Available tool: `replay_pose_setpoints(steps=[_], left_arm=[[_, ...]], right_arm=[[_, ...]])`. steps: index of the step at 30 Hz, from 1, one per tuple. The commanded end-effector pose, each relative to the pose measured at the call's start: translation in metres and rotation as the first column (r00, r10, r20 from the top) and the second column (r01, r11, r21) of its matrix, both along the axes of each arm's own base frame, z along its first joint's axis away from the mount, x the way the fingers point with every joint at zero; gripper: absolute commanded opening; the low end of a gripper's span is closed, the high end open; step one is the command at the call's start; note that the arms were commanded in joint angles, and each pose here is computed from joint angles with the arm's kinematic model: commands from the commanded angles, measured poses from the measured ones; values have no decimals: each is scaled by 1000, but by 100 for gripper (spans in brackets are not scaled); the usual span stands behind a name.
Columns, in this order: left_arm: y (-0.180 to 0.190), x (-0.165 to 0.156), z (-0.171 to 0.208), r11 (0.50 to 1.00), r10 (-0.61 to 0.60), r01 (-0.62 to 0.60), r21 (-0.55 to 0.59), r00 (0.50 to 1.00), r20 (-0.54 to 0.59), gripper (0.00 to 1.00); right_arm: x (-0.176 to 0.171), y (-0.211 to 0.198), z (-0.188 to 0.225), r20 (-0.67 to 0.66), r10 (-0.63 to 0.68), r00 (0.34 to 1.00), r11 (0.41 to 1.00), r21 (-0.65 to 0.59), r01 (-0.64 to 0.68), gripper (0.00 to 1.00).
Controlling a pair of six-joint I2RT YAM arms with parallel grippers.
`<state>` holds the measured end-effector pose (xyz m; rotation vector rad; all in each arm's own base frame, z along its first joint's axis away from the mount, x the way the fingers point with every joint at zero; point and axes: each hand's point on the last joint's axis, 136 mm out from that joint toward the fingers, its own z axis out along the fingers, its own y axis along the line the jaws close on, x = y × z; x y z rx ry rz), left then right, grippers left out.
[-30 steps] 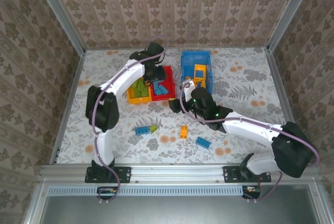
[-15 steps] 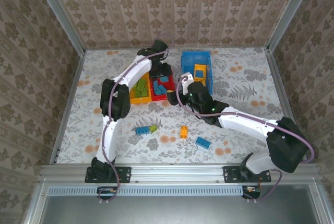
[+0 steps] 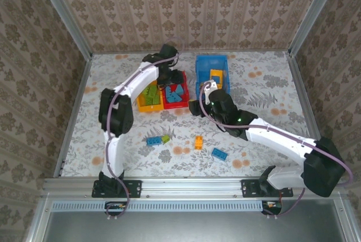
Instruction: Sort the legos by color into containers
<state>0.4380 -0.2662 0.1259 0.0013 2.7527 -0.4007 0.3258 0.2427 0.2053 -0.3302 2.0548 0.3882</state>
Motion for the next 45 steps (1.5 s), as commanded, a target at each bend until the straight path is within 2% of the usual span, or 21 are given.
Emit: replay_pose_setpoints(steps=[1, 4, 9, 12, 16, 25, 28, 32, 39, 45], left_arm=[[6, -32, 51, 998, -46, 51, -36, 990, 133, 65], [14, -74, 50, 992, -114, 122, -36, 978, 175, 67], [22, -148, 28, 954, -288, 298, -29, 939, 188, 71], [27, -183, 19, 923, -368, 384, -38, 906, 208, 72], [26, -219, 25, 865, -447, 492, -92, 842, 300, 75], [40, -240, 25, 855, -465, 512, -89, 830, 308, 77], [44, -243, 26, 857, -456, 507, -93, 830, 320, 77], [50, -252, 25, 856, -456, 508, -99, 830, 322, 77], [54, -261, 22, 853, -456, 509, -116, 835, 310, 76], [52, -258, 26, 855, -449, 506, -118, 833, 323, 76]], right_arm=[[-38, -21, -56, -245, -72, 967, 994, -97, 49, 74], [-60, -26, -83, -398, -122, 909, 991, -104, 88, 71], [-91, -24, -121, -611, -250, 751, 968, -181, 175, 69], [-101, -18, -133, -668, -294, 684, 956, -201, 214, 69], [-109, -6, -147, -717, -329, 615, 944, -238, 228, 69], [-107, 20, -165, -755, -321, 571, 947, -244, 210, 72], [-111, 16, -174, -761, -362, 538, 932, -285, 224, 71], [-112, 8, -175, -748, -393, 535, 919, -297, 261, 68], [-108, 12, -188, -749, -398, 529, 916, -299, 266, 55], [-98, 14, -187, -732, -401, 550, 915, -297, 272, 37]])
